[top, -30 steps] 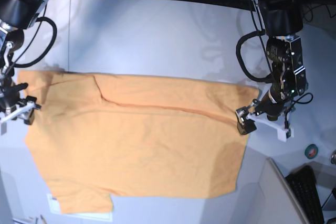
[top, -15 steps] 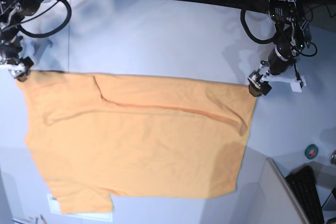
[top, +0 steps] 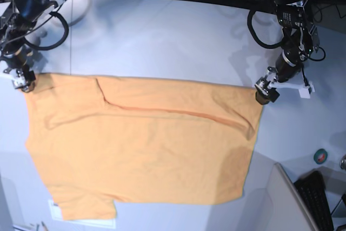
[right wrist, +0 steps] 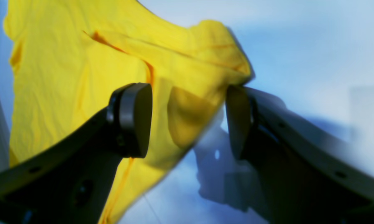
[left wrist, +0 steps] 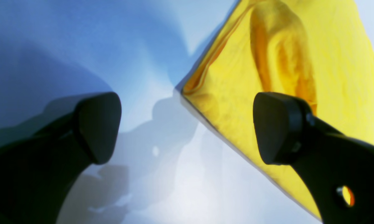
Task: Layout the t-shirt on the table in an organized manner, then fold the t-shirt properly
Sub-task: 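Release and regrasp the shirt's shoulder corners with both grippers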
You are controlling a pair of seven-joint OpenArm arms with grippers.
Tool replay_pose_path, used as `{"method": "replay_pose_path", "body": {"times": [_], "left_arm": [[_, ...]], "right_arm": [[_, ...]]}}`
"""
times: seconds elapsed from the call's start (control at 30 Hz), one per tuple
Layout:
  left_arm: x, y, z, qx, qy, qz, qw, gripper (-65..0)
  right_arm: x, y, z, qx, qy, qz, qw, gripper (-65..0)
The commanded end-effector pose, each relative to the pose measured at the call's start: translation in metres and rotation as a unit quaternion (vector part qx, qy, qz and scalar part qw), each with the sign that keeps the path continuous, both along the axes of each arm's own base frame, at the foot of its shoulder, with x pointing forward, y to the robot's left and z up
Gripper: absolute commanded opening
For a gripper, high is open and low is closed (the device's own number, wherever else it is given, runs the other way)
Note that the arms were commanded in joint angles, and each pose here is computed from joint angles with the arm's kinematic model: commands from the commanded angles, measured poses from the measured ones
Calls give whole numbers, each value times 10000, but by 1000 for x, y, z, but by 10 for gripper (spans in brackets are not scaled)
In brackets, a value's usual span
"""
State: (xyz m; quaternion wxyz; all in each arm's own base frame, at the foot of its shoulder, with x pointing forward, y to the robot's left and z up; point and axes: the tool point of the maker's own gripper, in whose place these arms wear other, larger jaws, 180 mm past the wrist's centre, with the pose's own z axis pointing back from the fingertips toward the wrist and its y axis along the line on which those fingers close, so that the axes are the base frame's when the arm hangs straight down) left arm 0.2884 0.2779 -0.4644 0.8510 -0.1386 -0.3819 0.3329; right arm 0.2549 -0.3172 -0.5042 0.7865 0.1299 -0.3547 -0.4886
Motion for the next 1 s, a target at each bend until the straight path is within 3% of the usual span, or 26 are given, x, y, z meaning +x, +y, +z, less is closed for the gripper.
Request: {"method": "replay_pose_path", "body": {"times": [0.0,0.5,0.83,0.97], "left_arm": [[6,2,5,28,-17,-30,10000,-5],[40,-25,-8,-289,95,-272,9992,-5],[43,-20,-5,-199,-46,-159,9997,-10],[43,-20,-6,-199,-45,-154,9997,-153]], "right_arm": [[-11,9,-14,172,388,117,9990,-287],[-11,10,-17,222,419,127,9988,-288],[-28,-11,-14,36,400,-238,9989,-288],[-30,-23,-13,-91,388,-309,9987,-288]]}}
